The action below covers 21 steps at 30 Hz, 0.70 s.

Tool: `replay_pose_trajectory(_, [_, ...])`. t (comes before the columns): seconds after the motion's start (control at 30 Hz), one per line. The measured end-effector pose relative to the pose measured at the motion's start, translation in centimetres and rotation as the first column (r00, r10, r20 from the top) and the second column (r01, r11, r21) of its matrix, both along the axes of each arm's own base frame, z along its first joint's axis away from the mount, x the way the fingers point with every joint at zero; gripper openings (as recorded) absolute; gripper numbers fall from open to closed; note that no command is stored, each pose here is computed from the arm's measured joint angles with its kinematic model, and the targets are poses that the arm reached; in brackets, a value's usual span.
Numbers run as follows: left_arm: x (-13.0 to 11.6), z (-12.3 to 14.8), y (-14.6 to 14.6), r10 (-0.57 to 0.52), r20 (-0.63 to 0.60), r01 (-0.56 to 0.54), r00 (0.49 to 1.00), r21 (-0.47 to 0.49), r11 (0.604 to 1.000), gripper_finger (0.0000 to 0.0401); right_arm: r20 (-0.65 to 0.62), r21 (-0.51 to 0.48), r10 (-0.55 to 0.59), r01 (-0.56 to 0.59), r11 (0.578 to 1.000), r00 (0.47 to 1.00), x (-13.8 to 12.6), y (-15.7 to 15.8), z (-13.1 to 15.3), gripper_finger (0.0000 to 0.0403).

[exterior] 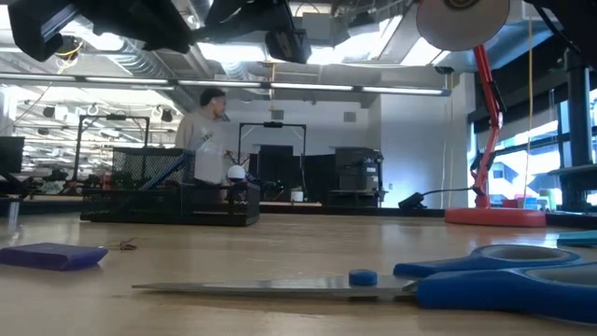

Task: Pick and place office supplies into organizer
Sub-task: Put the black pen into the black desk organizer

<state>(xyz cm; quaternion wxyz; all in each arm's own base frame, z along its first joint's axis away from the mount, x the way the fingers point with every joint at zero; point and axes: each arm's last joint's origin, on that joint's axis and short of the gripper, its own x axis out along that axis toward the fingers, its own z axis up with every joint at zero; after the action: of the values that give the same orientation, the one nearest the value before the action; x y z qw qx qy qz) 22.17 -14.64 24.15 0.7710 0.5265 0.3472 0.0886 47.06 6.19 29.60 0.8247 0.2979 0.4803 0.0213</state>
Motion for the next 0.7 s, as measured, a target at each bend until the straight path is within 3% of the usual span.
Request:
replay_pose_trajectory(0.23, [0.0, 0.0, 0.0, -0.002, -0.002, 0.002, 1.0, -0.009, 1.0, 0.0031, 0.013, -0.033, 0.051, -0.051, 0.998, 0.999, -0.1, 0.0, 0.0, 0.0153])
replay_pose_trajectory(0.37, [0.0, -0.1, -0.1, 0.002, 0.003, -0.002, 1.0, -0.073, 0.997, 0.0031, -0.036, -0.094, 0.08, -0.083, 0.992, 0.996, -0.6, -0.4, -0.1, 0.0198])
replay_pose_trajectory(0.5, [-0.2, 0.3, 0.2, 0.042, 0.034, -0.035, 0.999, -0.172, 0.984, 0.0031, -0.082, -0.269, 0.007, -0.029, 0.963, 0.997, -1.7, -1.0, 1.6, 0.0221])
replay_pose_trajectory(0.7, [-1.2, 1.8, 1.4, 0.074, 0.048, -0.053, 0.996, -0.333, 0.941, 0.0031, -0.105, -0.518, -0.059, -0.004, 0.856, 0.993, -3.5, 0.1, 3.8, 0.0229])
